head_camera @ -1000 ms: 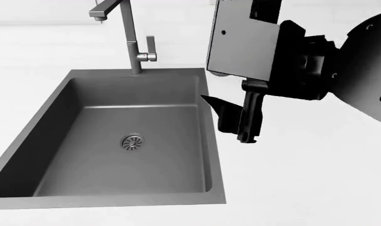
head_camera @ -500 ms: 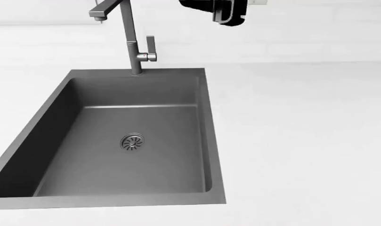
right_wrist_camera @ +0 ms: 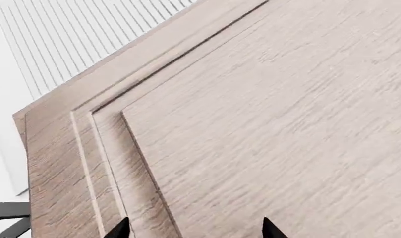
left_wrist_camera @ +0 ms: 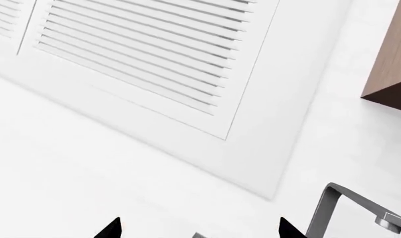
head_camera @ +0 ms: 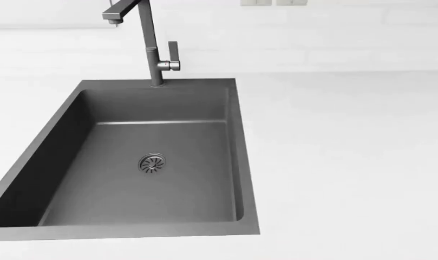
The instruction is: Pick and place the shaker into the drawer. Then close the cabinet.
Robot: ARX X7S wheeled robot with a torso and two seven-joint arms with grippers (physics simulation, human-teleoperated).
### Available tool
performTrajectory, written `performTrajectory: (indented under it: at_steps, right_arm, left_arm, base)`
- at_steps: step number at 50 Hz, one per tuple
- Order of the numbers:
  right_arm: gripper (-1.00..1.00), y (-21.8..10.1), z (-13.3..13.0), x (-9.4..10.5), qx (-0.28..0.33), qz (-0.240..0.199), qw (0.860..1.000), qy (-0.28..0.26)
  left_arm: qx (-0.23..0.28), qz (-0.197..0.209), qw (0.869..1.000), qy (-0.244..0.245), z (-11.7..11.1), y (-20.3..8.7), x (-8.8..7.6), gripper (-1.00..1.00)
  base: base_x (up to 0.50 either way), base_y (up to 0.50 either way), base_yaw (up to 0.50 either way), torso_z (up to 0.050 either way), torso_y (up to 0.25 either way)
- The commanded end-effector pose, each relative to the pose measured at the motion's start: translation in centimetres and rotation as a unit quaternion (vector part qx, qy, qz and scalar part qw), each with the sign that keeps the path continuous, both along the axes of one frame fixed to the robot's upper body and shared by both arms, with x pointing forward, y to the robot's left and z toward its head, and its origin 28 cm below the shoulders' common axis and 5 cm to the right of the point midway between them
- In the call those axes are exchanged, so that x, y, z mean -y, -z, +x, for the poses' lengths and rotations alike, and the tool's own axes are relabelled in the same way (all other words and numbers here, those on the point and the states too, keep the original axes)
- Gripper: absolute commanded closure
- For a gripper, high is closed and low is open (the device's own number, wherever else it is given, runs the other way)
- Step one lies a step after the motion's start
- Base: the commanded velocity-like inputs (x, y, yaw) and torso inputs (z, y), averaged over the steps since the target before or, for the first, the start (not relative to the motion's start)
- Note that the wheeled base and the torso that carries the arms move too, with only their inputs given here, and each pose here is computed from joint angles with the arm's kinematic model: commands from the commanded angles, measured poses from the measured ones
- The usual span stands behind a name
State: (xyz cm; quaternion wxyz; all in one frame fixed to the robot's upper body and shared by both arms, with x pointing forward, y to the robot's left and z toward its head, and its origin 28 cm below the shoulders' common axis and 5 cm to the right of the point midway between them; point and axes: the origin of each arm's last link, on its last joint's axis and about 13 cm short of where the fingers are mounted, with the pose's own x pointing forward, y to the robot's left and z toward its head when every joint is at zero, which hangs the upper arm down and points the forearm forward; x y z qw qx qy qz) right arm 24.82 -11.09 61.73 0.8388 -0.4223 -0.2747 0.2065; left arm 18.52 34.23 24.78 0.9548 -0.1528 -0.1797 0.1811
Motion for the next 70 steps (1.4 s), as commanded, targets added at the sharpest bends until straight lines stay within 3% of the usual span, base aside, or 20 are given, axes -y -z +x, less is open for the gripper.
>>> performTrajectory:
  at_steps: [1, 4, 12, 26, 37, 43, 44, 47, 50, 51, 52, 55, 57, 58, 61, 63, 66, 70]
  right_arm:
    - [-1.00, 3.0, 4.9, 2.6, -0.099, 0.116, 0.974, 0.165]
    - [-1.00, 4.1, 5.5, 3.4, -0.126, 0.146, 0.961, 0.199]
    - [-1.00, 6.3, 6.8, 5.0, -0.166, 0.139, 0.934, 0.286]
    - [-1.00, 6.3, 6.8, 5.0, -0.166, 0.139, 0.934, 0.286]
    - [-1.00, 6.3, 6.8, 5.0, -0.166, 0.139, 0.934, 0.286]
    - [-1.00, 6.3, 6.8, 5.0, -0.166, 0.139, 0.934, 0.286]
    - [-1.00, 8.8, 9.1, 7.0, -0.156, 0.143, 0.942, 0.261]
    - [-1.00, 6.5, 7.9, 5.9, -0.120, 0.249, 0.953, 0.124]
    - [-1.00, 4.2, 6.2, 5.4, -0.042, 0.275, 0.959, 0.047]
    - [-1.00, 8.1, 8.2, 7.8, -0.107, 0.326, 0.937, 0.068]
    - [-1.00, 10.1, 8.3, 8.7, -0.145, 0.348, 0.922, 0.086]
    - [-1.00, 12.4, 5.1, 8.4, -0.212, 0.366, 0.901, 0.099]
    - [-1.00, 13.5, 2.1, 7.1, -0.224, 0.367, 0.900, 0.077]
    - [-1.00, 14.1, 0.6, 6.5, -0.211, 0.356, 0.908, 0.067]
    - [-1.00, 16.1, -5.1, 5.6, -0.039, 0.348, 0.934, 0.067]
    - [-1.00, 17.8, -5.9, 4.9, -0.035, 0.366, 0.927, 0.074]
    - [-1.00, 20.4, -7.6, 3.4, -0.081, 0.313, 0.946, 0.006]
    - [-1.00, 21.9, -8.1, 3.2, -0.091, 0.306, 0.948, 0.008]
  left_arm:
    - [-0.009, 0.000, 1.000, -0.003, -0.1, 0.7, -0.2, -1.00]
    - [-0.013, -0.001, 1.000, -0.008, -0.1, 1.1, -0.4, -1.00]
    - [-0.034, -0.006, 0.999, -0.028, -0.3, 2.6, -1.4, -1.00]
    - [-0.056, 0.007, 0.995, -0.088, -0.3, 3.7, -2.3, -1.00]
    - [-0.044, 0.012, 0.994, -0.100, -1.0, 4.0, -1.2, -1.00]
    - [-0.038, 0.001, 0.996, -0.076, -1.8, 4.0, 0.0, -1.00]
    - [-0.038, -0.001, 0.997, -0.064, -1.9, 3.9, 0.3, -1.00]
    - [-0.034, -0.004, 0.999, -0.021, -2.0, 2.8, 1.5, -1.00]
    - [-0.023, -0.006, 1.000, 0.019, -1.8, 1.0, 2.5, -1.00]
    - [-0.017, -0.005, 0.999, 0.032, -1.7, 0.3, 2.8, -1.00]
    - [-0.012, -0.006, 0.999, 0.042, -1.7, -0.3, 3.0, -1.00]
    - [0.000, -0.008, 0.997, 0.072, -1.7, -1.7, 3.4, -1.00]
    - [0.005, -0.008, 0.996, 0.092, -1.8, -2.2, 3.8, -1.00]
    - [0.007, -0.009, 0.995, 0.100, -1.9, -2.4, 3.9, -1.00]
    - [0.012, -0.010, 0.993, 0.118, -2.1, -2.8, 4.1, -1.00]
    - [0.014, -0.006, 0.991, 0.132, -2.2, -3.1, 4.3, -1.00]
    - [0.016, 0.001, 0.989, 0.145, -2.2, -3.6, 4.5, -1.00]
    - [0.020, 0.004, 0.987, 0.159, -2.0, -3.9, 5.1, -1.00]
  base:
    - [0.00, 0.00, 0.00, 0.000, 0.000]
    - [0.00, 0.00, 0.00, 0.000, 0.000]
    - [0.00, 0.00, 0.00, 0.000, 0.000]
    - [0.00, 0.00, 0.00, 0.000, 0.000]
    - [0.00, 0.00, 0.00, 0.000, 0.000]
    - [0.00, 0.00, 0.00, 0.000, 0.000]
    - [0.00, 0.00, 0.00, 0.000, 0.000]
    - [0.00, 0.00, 0.00, 0.000, 0.000]
    - [0.00, 0.00, 0.00, 0.000, 0.000]
    - [0.00, 0.00, 0.00, 0.000, 0.000]
    - [0.00, 0.00, 0.00, 0.000, 0.000]
    - [0.00, 0.00, 0.00, 0.000, 0.000]
    - [0.00, 0.00, 0.00, 0.000, 0.000]
    - [0.00, 0.00, 0.00, 0.000, 0.000]
    - [0.00, 0.00, 0.00, 0.000, 0.000]
    - [0.00, 0.00, 0.00, 0.000, 0.000]
    - [0.00, 0.00, 0.00, 0.000, 0.000]
    - [0.00, 0.00, 0.00, 0.000, 0.000]
